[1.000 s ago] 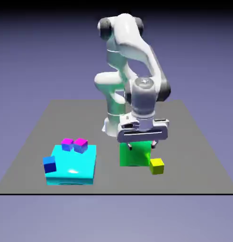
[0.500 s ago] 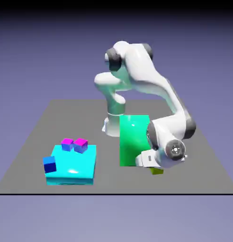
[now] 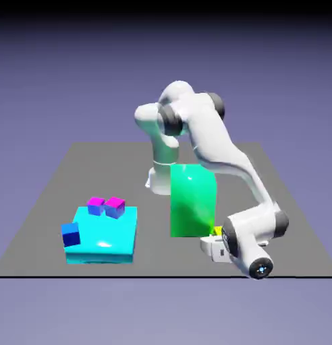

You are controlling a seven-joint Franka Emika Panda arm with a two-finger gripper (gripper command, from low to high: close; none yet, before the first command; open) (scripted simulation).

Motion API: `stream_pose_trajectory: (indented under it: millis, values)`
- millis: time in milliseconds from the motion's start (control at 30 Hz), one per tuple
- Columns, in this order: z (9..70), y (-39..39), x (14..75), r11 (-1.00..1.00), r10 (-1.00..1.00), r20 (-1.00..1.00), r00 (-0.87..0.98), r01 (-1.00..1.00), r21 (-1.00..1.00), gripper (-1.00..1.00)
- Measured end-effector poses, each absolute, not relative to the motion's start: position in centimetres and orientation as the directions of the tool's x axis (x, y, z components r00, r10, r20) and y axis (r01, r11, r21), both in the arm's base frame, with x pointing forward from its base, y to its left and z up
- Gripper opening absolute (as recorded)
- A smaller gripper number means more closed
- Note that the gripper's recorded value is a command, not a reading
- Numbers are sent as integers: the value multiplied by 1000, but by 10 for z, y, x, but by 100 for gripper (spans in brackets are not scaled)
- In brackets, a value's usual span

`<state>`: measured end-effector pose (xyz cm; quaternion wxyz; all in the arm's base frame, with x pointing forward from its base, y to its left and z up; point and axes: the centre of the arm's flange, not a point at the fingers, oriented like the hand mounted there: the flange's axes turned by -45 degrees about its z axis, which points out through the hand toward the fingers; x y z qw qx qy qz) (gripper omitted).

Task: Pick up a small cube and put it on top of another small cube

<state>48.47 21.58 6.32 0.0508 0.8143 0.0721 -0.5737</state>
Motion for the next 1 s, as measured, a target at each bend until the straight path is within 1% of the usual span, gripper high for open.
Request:
stream_pose_trajectory:
  millis: [67, 233, 300, 333, 667, 833, 1000]
  values:
    - [63, 216, 485, -985, 59, -942, 331, 174, -1, -100]
    - [92, 223, 523, -985, 59, -942, 330, 174, -1, -100]
    - [114, 241, 531, -985, 92, -937, 338, 171, -36, -100]
    - [126, 241, 534, -981, 109, -923, 370, 190, -40, -100]
    - [151, 120, 562, -889, 105, -810, 577, 420, 184, -100]
    - [171, 64, 569, -792, 149, -765, 627, 539, 287, -100]
    - [193, 14, 571, -660, 212, -743, 635, 654, 371, -100]
